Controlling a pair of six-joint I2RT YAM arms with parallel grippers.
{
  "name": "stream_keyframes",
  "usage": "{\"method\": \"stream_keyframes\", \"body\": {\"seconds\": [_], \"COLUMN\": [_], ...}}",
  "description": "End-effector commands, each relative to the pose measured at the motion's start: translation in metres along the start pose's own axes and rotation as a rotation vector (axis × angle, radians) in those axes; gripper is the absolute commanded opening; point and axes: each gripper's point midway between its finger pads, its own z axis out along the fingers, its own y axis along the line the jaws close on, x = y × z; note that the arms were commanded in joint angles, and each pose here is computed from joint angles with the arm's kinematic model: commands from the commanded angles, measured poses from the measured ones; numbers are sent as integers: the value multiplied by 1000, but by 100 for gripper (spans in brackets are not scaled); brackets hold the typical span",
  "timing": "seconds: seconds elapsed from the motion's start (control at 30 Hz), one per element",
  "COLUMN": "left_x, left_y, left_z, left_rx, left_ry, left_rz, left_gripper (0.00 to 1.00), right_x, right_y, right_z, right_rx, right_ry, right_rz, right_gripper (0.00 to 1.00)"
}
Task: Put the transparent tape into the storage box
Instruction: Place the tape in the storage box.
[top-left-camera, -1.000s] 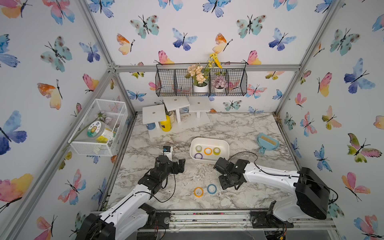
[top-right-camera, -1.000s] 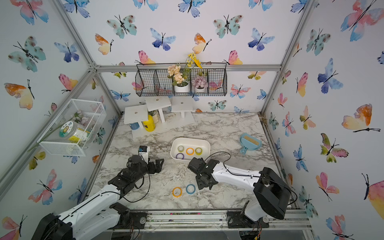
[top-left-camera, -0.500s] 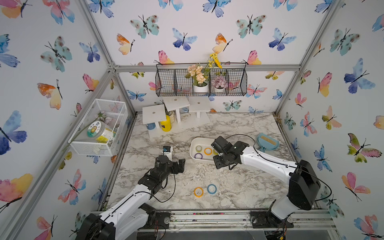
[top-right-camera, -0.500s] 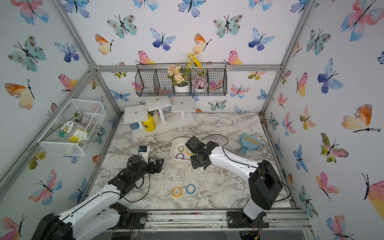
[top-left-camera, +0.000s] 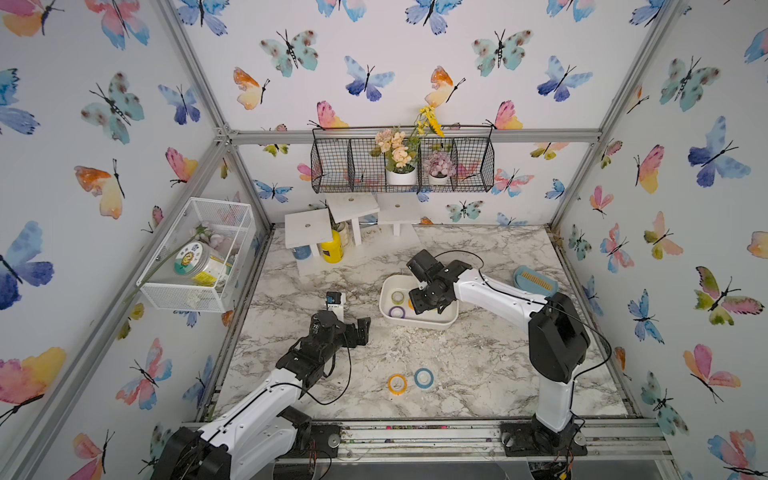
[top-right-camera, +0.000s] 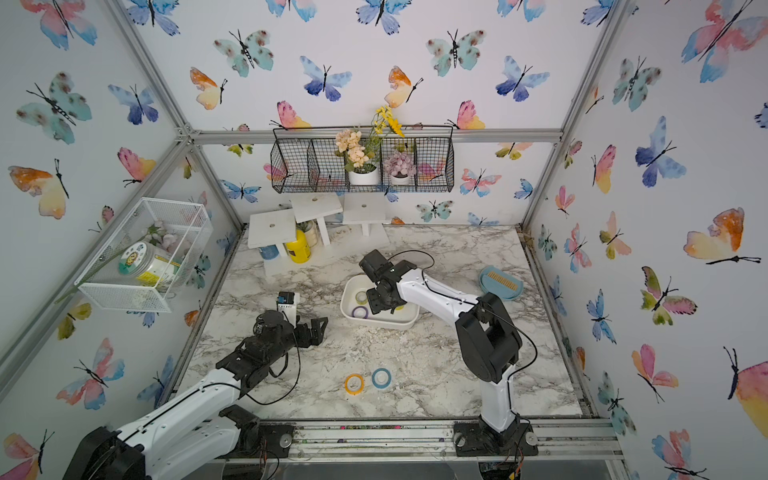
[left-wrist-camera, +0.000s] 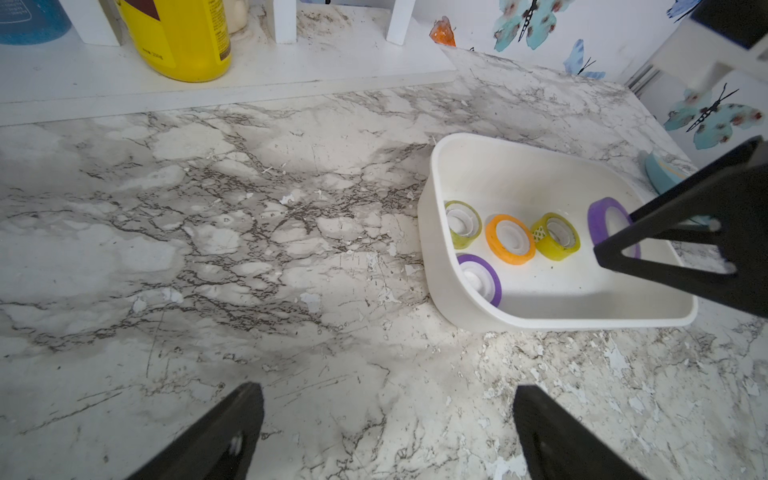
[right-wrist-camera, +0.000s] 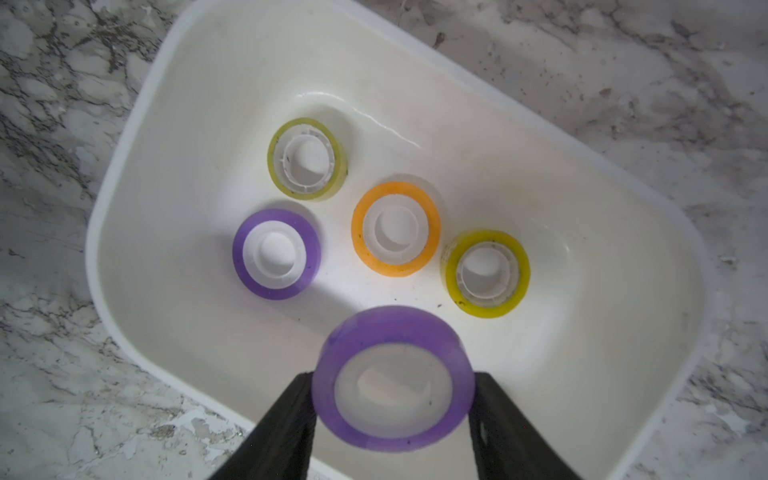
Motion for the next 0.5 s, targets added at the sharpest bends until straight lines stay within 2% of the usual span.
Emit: {"method": "stream_keyframes", "body": {"seconds": [0.0, 0.47], "left_x": [-8, -9], "left_y": [2, 1], "left_z": [0, 0], "left_rx": [-15, -13], "left_ry": [-27, -29], "left_rz": [10, 11], "left_gripper": [99, 99], "right_x": [-8, 2], "right_y": [8, 17], "right_z": [8, 39], "right_rx": [-34, -67], "right_ry": [6, 62], "right_rz": [-19, -14], "right_gripper": [60, 60]}}
